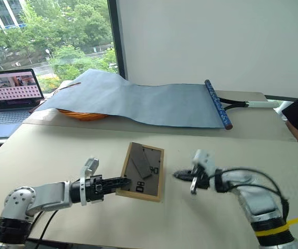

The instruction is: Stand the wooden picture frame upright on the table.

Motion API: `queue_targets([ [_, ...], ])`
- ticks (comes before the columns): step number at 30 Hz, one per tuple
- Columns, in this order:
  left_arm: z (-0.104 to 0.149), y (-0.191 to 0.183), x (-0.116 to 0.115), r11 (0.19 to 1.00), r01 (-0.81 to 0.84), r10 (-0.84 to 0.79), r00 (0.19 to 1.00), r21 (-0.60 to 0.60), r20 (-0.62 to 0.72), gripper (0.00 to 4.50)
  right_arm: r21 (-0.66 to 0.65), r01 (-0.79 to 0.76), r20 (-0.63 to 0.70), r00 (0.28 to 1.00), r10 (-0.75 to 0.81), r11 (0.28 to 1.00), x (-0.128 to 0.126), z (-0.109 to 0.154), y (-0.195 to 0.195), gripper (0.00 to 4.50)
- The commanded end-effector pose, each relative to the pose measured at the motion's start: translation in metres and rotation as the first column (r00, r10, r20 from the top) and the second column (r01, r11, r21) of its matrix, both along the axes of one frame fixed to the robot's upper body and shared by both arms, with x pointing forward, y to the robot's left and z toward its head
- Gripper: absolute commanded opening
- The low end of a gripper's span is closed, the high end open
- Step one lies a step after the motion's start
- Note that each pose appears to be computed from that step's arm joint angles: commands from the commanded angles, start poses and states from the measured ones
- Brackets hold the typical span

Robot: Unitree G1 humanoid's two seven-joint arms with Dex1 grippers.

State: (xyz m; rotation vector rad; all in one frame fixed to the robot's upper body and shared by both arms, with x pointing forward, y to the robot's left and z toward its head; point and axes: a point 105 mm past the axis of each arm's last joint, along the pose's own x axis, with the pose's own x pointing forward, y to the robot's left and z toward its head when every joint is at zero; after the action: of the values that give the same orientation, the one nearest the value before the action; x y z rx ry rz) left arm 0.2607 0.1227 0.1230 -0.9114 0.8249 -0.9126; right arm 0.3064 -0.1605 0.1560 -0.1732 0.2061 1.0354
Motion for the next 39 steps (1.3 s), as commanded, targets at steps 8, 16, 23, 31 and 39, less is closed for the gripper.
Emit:
queue_targets([
  [8,0.022,-0.018,0.005,0.988,0.153,-0.156,0.980,0.035,0.124,1.13,0.164,-0.227,-0.140,0.958,0.251,0.960,-0.015,0.030,0.070,3.51],
  [16,0.026,-0.023,0.007,0.980,0.192,-0.197,0.969,0.048,0.147,1.13,0.113,-0.320,-0.173,0.926,0.336,0.940,-0.017,0.011,0.095,4.46],
  [23,0.021,-0.016,0.012,0.986,0.167,-0.169,0.980,0.030,0.106,1.13,0.194,-0.454,0.007,0.887,0.461,0.870,-0.033,0.040,0.101,4.46],
  [31,0.025,-0.009,0.013,0.984,0.169,-0.167,0.985,-0.057,0.041,1.13,-0.042,-0.330,0.157,0.930,0.333,0.943,-0.012,0.030,0.064,4.46],
  [39,0.042,0.006,0.011,0.974,0.200,-0.197,0.980,-0.108,0.037,1.13,-0.255,0.010,0.495,0.860,0.122,0.967,0.030,0.034,-0.002,4.46],
])
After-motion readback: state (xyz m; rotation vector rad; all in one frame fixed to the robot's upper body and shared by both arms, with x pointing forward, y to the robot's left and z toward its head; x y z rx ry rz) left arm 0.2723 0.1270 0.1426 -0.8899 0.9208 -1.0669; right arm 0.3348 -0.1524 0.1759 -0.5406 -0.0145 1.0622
